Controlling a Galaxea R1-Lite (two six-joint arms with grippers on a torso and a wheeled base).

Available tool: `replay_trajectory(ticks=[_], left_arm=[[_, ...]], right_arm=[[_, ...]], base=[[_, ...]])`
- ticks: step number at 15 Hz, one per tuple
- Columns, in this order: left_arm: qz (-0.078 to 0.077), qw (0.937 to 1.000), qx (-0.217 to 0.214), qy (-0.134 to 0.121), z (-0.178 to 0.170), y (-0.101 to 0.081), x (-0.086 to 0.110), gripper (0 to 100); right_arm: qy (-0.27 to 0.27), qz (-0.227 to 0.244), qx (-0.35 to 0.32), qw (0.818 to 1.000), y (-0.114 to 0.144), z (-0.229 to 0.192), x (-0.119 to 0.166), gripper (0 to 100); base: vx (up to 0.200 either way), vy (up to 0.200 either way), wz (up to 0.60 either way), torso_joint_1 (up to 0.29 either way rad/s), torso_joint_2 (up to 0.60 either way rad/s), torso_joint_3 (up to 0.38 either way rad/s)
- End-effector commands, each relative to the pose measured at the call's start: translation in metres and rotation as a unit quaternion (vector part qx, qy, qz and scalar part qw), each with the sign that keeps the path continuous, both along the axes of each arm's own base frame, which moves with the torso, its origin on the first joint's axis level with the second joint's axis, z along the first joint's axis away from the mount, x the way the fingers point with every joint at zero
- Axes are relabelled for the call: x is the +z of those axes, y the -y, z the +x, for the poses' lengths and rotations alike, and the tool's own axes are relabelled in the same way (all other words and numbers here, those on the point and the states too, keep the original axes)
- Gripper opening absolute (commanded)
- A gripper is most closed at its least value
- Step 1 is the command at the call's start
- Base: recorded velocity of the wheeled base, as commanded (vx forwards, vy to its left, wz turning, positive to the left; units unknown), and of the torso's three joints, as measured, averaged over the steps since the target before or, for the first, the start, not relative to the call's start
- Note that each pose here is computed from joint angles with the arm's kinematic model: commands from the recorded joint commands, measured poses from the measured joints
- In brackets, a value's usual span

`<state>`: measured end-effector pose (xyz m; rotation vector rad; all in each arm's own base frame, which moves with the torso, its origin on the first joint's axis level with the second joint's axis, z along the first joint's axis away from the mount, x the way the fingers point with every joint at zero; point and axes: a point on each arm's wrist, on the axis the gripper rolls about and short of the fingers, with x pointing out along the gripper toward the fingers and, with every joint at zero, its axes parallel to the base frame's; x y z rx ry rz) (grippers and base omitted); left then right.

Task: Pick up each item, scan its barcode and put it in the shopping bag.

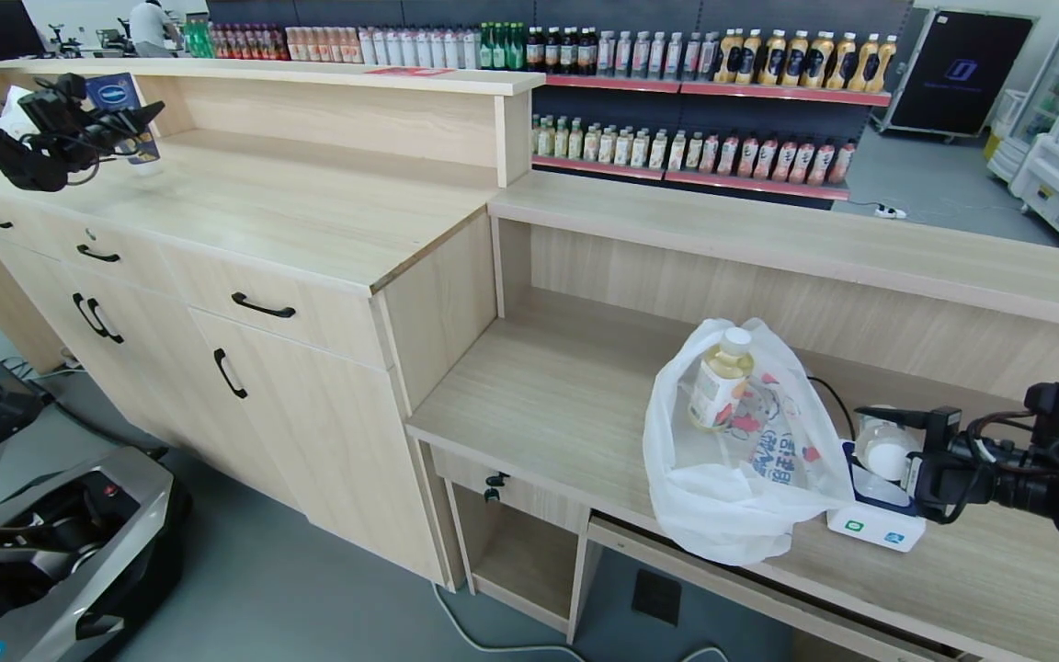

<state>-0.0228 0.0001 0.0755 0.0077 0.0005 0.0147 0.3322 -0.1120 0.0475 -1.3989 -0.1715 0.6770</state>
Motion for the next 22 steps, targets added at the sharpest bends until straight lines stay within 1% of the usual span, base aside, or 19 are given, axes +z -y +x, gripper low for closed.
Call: replay_trajectory(ticks=[1,15,22], left_arm=[[0.0,1.0,0.0,0.0,0.0,0.0,0.0,0],[0.0,1.0,0.0,0.0,0.0,0.0,0.0,0],[0.0,1.0,0.0,0.0,0.0,0.0,0.0,0]], right_arm=[[0.005,-0.008,0.001,1.0,0.0003,-0.0024,0.0055,0],[-0.011,-0.011,0.002,1.0,0.0006,-0.0073,0.0001,0],[-0.008,-0.013,0.001,1.0,0.0009,-0.0066,0.0013,0]], base=[[0.0,0.0,0.0,0.0,0.0,0.0],[0.0,0.0,0.0,0.0,0.0,0.0],[0.0,0.0,0.0,0.0,0.0,0.0]])
